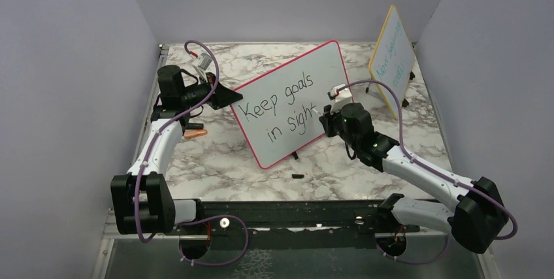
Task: Write a sentence on the whiteboard
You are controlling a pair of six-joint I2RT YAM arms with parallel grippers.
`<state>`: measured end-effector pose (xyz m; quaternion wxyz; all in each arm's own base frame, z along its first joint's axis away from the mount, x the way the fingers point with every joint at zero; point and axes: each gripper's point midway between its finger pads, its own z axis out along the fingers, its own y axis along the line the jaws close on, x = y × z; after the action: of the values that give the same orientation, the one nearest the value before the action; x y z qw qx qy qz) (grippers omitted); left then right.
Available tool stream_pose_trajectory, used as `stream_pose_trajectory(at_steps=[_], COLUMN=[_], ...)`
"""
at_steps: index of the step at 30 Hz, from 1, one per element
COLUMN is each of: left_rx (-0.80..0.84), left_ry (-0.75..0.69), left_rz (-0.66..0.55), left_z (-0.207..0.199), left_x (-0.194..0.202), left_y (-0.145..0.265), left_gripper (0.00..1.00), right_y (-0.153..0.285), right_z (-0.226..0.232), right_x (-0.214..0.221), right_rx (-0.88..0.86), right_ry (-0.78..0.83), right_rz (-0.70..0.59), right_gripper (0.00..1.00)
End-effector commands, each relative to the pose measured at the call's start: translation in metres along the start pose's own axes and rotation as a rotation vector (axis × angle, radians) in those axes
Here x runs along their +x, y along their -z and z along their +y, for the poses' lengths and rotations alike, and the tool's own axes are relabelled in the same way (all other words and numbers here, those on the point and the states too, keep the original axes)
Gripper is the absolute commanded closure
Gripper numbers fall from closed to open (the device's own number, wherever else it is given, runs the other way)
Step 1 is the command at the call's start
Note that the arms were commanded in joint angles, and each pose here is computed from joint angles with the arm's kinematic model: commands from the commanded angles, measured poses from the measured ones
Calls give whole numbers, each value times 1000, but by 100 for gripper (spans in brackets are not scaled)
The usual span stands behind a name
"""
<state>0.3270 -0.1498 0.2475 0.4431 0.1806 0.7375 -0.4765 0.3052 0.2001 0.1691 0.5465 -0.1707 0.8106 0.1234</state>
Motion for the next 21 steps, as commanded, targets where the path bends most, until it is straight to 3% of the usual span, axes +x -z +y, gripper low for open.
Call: stream_pose_trajectory(at_steps=[1,21], left_rx=[-90,-91], left_ry=[28,30], left_rz=[53,55], left_z=[25,26], left_x=[24,25], left_y=[-4,-5], left_gripper=[100,100], right_y=[8,8], right_z=[1,-18], right_x=[23,37], right_rx=[-22,77], right_ry=[-8,3], right_rz=[81,113], right_gripper=[100,99])
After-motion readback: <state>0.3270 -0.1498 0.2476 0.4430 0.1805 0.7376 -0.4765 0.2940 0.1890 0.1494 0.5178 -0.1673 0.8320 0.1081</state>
